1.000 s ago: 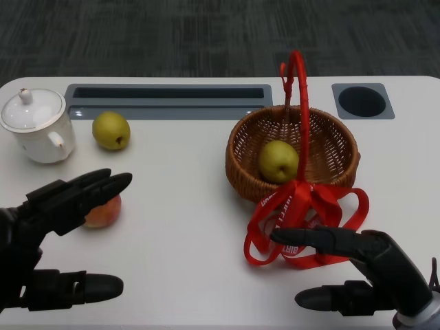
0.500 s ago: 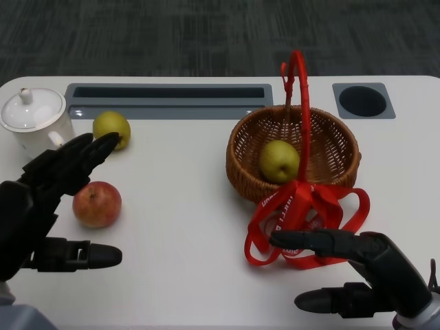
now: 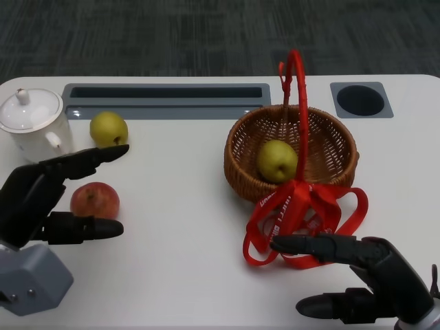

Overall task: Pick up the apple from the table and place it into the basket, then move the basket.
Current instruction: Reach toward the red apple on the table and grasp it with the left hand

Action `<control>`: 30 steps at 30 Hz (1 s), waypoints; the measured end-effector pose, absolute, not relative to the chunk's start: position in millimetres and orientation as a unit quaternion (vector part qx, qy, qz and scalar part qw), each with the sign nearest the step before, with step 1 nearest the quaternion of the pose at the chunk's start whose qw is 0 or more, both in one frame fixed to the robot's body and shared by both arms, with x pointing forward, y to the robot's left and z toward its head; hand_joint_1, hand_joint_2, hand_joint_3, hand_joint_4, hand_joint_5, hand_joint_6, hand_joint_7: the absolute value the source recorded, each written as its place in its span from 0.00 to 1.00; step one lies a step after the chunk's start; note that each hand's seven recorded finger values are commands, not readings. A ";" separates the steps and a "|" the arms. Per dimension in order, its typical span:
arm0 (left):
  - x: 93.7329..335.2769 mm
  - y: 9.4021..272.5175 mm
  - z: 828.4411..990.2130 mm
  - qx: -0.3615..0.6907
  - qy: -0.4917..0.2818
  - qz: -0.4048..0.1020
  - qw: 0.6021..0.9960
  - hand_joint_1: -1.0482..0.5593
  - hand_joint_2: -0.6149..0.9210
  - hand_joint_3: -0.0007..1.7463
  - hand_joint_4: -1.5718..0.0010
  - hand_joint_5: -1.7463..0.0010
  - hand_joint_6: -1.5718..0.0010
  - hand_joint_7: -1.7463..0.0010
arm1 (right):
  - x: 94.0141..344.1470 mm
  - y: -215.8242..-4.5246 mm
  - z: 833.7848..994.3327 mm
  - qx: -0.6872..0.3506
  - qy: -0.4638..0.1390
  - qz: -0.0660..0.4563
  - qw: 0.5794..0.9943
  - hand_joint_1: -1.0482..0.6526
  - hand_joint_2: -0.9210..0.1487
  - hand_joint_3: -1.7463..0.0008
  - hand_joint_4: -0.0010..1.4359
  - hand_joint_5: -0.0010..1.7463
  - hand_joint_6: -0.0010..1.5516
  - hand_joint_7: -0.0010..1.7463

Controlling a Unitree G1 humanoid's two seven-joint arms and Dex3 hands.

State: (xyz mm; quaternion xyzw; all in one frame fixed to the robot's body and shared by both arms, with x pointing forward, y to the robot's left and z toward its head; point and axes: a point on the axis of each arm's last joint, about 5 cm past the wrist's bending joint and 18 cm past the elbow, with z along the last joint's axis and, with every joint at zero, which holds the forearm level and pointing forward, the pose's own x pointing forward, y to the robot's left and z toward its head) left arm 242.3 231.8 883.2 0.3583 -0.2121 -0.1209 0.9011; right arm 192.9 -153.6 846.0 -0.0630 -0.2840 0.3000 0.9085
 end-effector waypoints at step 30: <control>253.8 230.9 861.2 0.415 -0.124 -0.086 0.897 0.30 0.84 0.00 0.58 1.00 0.61 1.00 | 192.7 -155.7 847.9 -0.062 -0.287 0.300 0.908 0.32 0.09 1.00 0.55 0.00 0.45 0.00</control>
